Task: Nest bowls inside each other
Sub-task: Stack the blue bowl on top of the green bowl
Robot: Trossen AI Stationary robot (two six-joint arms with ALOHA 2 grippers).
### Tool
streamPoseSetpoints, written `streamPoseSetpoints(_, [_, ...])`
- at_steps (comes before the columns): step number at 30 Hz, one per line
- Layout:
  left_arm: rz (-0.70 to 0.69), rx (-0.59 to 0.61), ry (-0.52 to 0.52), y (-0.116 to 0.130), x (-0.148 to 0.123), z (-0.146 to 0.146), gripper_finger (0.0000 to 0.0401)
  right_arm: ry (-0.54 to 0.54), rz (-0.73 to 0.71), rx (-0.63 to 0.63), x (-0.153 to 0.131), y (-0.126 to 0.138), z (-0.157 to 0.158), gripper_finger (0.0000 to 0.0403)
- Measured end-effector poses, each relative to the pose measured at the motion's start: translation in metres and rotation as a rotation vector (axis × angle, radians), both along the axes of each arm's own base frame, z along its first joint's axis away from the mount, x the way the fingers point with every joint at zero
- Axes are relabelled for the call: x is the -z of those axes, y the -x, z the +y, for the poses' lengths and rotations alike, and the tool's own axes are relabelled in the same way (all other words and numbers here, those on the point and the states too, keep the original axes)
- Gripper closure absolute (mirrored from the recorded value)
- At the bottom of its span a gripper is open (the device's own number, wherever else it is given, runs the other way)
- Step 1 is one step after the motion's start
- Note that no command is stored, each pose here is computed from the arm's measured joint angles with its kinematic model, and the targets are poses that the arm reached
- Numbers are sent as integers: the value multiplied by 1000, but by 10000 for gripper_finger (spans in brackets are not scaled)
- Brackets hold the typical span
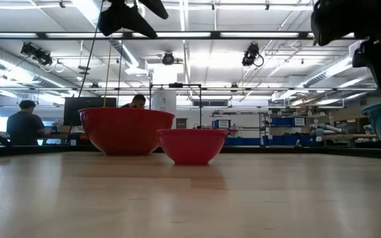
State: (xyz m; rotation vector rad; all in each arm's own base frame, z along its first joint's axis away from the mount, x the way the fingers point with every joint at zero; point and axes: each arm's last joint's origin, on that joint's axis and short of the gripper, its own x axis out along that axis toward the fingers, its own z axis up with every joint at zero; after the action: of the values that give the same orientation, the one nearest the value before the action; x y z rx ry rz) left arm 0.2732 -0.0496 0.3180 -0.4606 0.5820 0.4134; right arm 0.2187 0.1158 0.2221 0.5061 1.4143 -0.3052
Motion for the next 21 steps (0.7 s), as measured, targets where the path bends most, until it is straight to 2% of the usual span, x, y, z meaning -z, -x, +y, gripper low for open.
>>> streamPoseSetpoints(8, [28,-76,79,9,24,-17,170,44,101,-44,29,5,11,192])
streamPoseSetpoints(14, [24,-100,117,10,26,-19,170,74,106,-54,43,-1,17,204])
streamPoseSetpoints(17, [33,-109,123,11,27,-19,170,88,74,-64,49,-8,19,241])
streamPoseSetpoints(21, [30,-146,168,15,25,-19,170,73,38,-96,54,-18,16,339])
